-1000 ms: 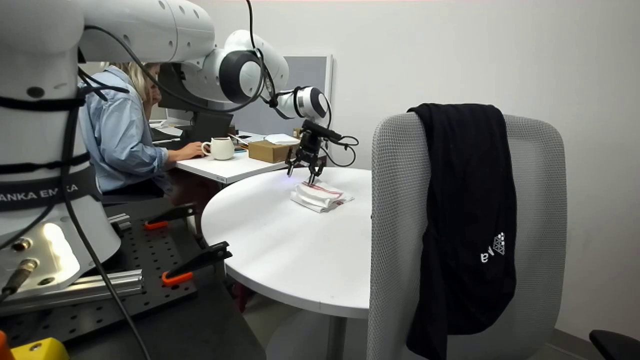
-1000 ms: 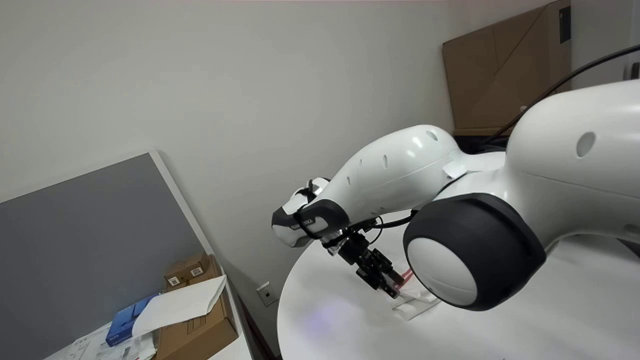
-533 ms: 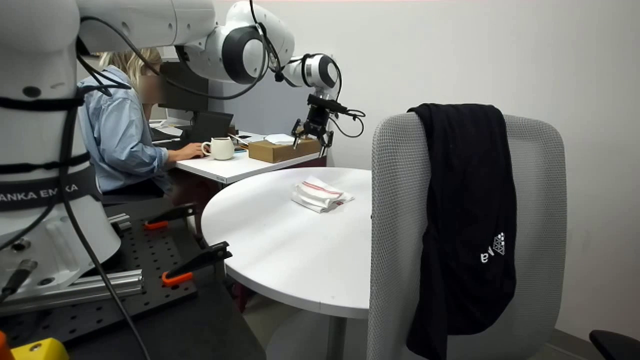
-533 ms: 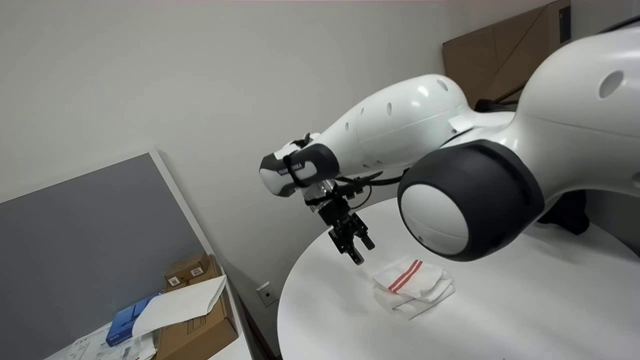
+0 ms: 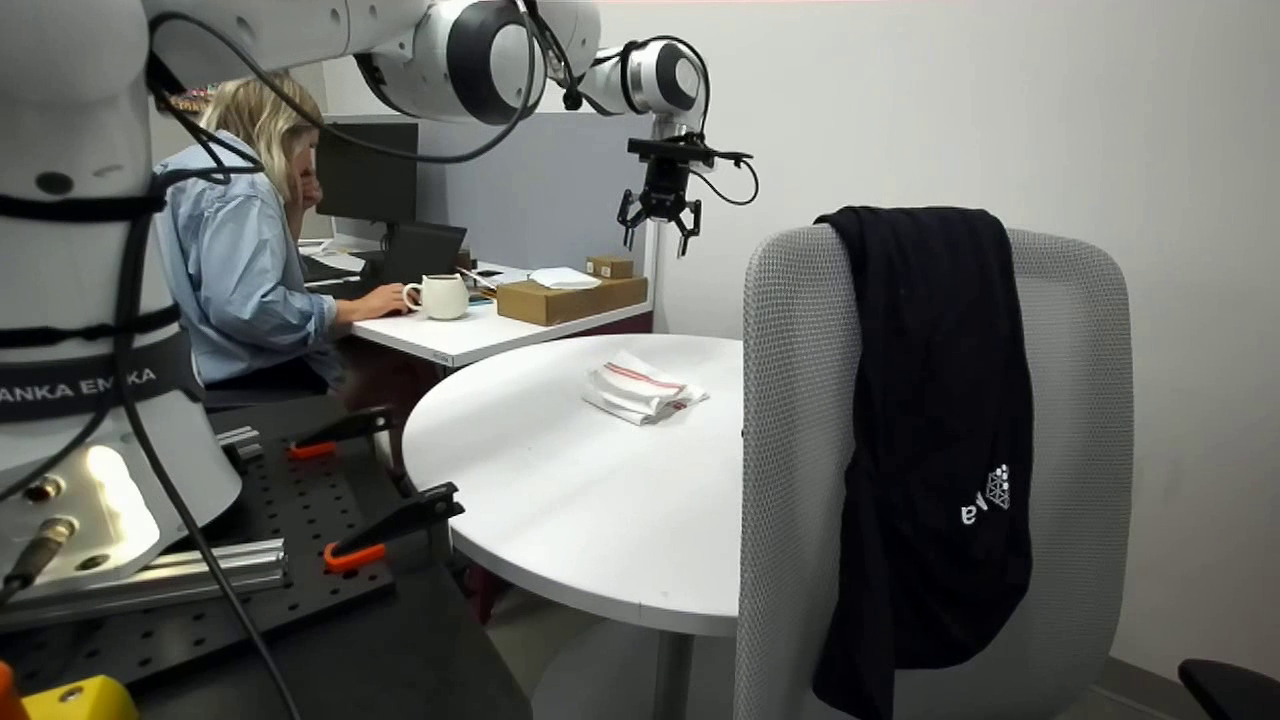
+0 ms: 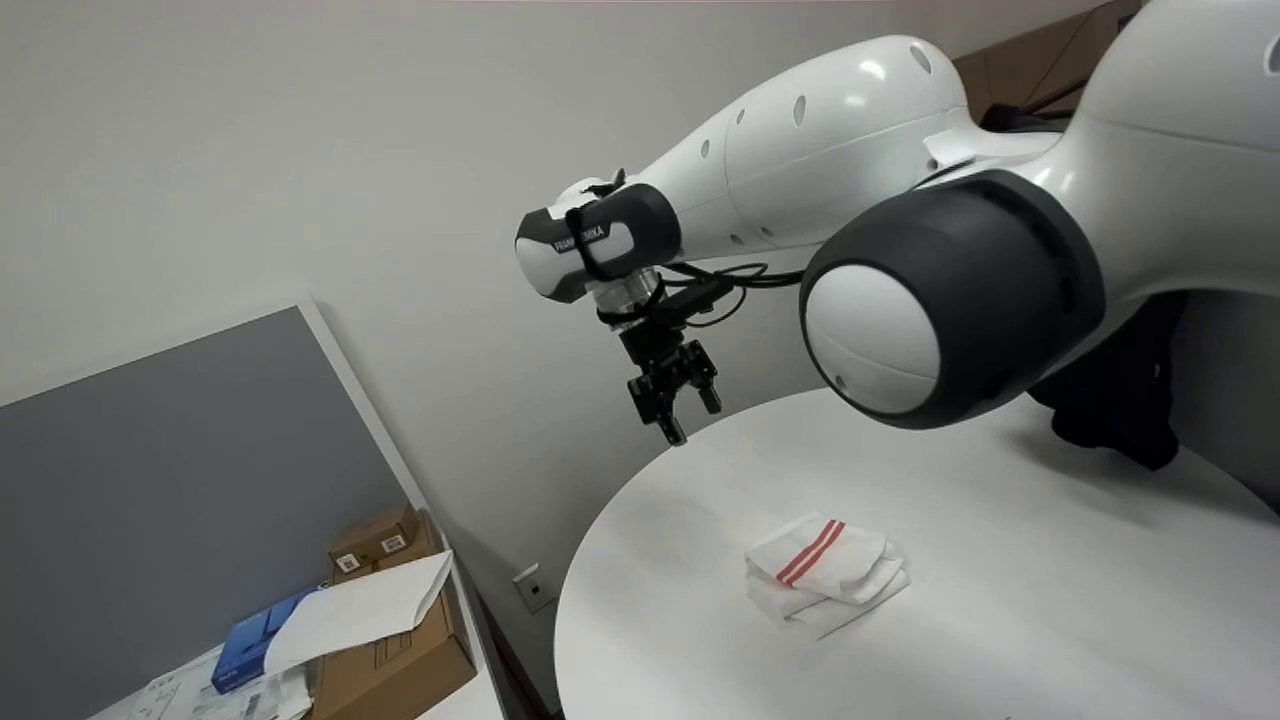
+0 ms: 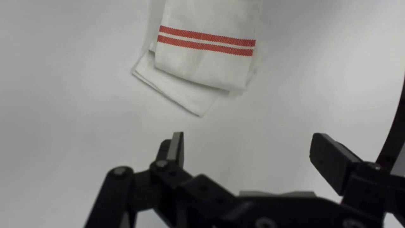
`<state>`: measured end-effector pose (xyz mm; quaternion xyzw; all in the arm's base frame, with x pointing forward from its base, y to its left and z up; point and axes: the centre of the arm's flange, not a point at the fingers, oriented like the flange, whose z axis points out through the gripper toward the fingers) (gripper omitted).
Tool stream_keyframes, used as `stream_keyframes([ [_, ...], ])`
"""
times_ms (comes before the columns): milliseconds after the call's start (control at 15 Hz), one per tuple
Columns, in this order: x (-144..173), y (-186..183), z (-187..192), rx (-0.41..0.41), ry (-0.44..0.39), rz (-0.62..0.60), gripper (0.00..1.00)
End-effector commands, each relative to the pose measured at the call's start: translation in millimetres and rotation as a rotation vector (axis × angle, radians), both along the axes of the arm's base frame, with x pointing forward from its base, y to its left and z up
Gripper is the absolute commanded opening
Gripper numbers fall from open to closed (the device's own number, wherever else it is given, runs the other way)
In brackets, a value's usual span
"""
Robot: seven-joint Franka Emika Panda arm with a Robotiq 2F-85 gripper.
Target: Fold the white and red cloth on the table
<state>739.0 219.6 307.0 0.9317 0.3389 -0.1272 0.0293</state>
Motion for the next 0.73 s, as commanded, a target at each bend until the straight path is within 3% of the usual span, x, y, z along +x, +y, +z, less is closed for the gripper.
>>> stream_keyframes([
  [0, -70, -19, 0, 0.009, -0.107, -0.036, 1.0],
  [267, -62, -11, -1, 0.005, -0.154, 0.008, 1.0],
  [333, 12, 9, 8, 0.015, -0.115, -0.006, 1.0],
  [667, 12, 12, 8, 0.015, -0.124, -0.002, 1.0],
])
